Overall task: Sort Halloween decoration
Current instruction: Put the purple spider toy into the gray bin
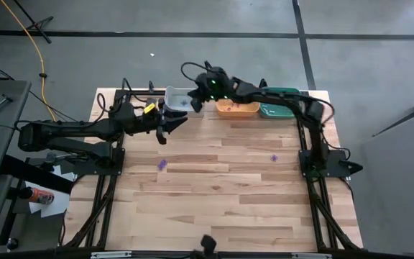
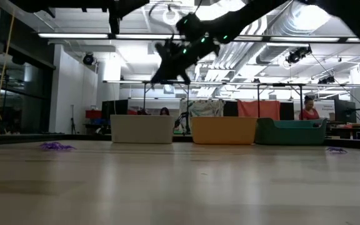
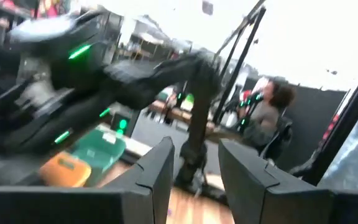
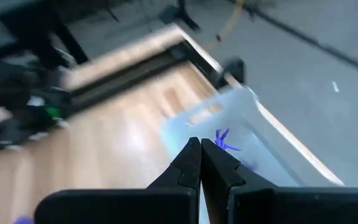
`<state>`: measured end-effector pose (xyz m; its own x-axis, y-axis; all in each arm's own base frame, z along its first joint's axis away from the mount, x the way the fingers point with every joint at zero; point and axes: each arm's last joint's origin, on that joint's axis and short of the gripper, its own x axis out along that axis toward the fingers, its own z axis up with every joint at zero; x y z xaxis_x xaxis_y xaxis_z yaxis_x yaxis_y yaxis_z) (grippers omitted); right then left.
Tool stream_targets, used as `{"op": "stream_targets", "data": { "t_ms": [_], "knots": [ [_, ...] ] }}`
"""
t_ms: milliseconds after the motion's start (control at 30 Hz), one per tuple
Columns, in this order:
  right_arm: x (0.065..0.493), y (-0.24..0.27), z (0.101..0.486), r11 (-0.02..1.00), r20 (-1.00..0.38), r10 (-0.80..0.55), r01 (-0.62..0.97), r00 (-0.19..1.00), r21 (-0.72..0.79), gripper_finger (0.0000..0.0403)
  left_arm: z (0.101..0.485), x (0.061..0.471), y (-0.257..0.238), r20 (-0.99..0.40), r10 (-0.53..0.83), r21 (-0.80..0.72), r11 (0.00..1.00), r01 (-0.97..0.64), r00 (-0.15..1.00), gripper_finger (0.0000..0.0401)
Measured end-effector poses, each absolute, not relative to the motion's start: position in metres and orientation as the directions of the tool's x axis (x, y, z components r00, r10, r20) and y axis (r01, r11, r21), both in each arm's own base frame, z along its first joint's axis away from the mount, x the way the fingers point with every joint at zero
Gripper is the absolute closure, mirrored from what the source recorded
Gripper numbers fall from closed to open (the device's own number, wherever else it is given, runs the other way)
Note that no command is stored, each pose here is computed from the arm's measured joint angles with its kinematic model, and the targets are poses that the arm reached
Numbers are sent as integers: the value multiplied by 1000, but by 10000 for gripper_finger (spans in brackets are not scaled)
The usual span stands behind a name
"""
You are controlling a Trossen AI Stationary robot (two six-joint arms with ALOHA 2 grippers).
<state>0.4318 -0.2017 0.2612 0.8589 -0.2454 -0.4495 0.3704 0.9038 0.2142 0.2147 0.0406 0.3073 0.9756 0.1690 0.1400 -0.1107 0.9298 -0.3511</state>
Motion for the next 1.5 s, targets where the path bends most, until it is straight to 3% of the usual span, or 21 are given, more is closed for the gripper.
{"op": "stream_targets", "data": {
  "t_ms": [267,567,667,933,1133,1333,1500],
  "knots": [
    [455,-227,224,853,-651,-205,460,731,248,403,317,213,40,241,166,-304,948,-88,956,286],
    [457,-230,220,778,-676,-242,555,696,293,394,317,213,40,242,168,-302,949,-90,956,286],
    [455,-232,220,764,-678,-236,564,696,314,364,317,213,40,242,168,-302,949,-90,956,286],
    [453,-235,223,803,-672,-231,528,703,276,237,317,213,40,242,168,-302,949,-91,956,286],
    [427,-228,269,885,-676,-137,396,724,245,198,317,213,40,242,168,-302,949,-91,956,286],
    [392,-198,305,958,-740,-80,257,668,128,204,317,213,40,242,169,-260,960,-104,956,286],
    [345,-174,303,941,-679,-112,296,725,161,215,317,213,40,242,169,-253,962,-106,955,286]
  ]
}}
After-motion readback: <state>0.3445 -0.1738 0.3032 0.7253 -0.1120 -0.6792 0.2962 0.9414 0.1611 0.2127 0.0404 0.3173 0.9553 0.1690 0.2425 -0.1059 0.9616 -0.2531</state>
